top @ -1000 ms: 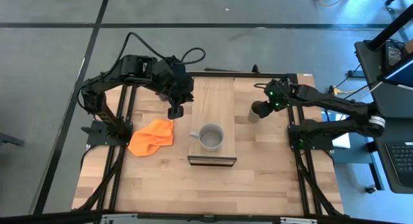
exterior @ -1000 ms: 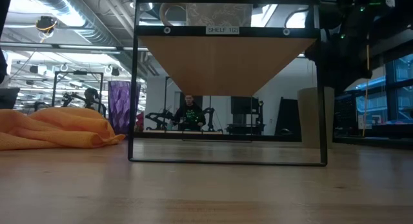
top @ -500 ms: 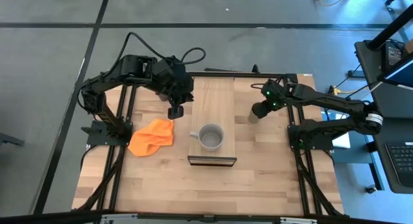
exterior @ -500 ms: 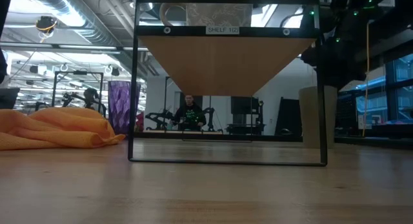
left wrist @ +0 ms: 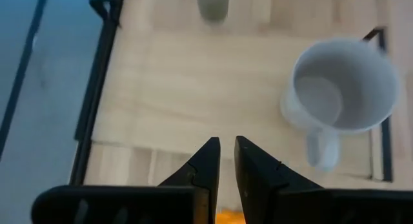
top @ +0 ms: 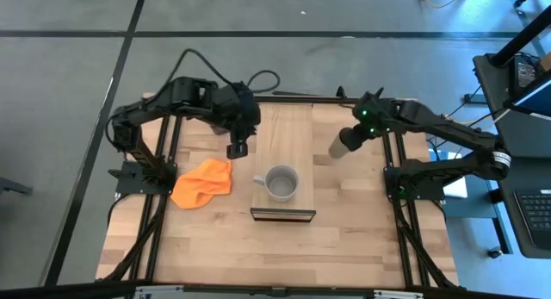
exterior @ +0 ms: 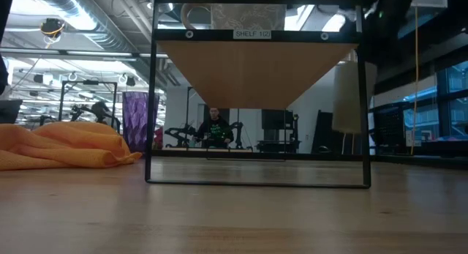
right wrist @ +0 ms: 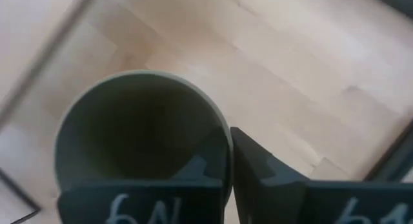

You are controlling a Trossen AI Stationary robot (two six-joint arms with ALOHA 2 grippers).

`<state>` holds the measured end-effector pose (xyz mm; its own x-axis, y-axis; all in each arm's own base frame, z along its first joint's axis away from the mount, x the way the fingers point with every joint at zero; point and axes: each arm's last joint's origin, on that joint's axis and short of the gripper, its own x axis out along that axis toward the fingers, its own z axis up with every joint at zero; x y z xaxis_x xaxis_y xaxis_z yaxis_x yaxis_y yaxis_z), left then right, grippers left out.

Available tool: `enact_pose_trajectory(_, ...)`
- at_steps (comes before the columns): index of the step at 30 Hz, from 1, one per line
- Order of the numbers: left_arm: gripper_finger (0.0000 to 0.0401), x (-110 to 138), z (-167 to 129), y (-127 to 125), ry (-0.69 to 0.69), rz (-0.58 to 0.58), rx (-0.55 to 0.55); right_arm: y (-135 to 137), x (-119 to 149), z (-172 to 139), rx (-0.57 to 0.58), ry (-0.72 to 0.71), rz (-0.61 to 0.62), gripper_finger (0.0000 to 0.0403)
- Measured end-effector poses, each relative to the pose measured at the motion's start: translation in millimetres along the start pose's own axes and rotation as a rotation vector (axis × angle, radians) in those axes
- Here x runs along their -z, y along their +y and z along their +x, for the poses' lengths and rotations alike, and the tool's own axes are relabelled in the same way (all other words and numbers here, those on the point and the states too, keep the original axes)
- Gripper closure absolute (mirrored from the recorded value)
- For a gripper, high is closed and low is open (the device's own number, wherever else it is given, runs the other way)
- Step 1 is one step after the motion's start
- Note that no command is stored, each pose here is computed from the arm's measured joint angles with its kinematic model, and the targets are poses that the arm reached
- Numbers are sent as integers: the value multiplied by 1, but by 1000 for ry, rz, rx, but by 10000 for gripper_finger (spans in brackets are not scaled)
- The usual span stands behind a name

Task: Stack small to large cups/mugs on shelf
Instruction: Put the brown cup on the shelf

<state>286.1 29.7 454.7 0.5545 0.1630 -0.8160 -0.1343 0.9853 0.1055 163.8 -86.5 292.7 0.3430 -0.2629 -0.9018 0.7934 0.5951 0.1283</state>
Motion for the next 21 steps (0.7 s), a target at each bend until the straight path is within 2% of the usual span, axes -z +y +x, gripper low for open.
enact_pose_trajectory(5,360,5,23,-6,72,16,36,3,-15,-45,-11,-37,-31,396)
enact_pose_trajectory(11,360,3,30,-12,48,26,64,19,-43,-85,-12,-27,-99,396)
enact_pose_trajectory(16,360,3,29,-9,48,14,60,52,-72,-95,-16,-7,-220,396)
enact_pose_trajectory(21,360,7,19,-7,38,-4,44,77,-95,-88,-24,16,-292,395)
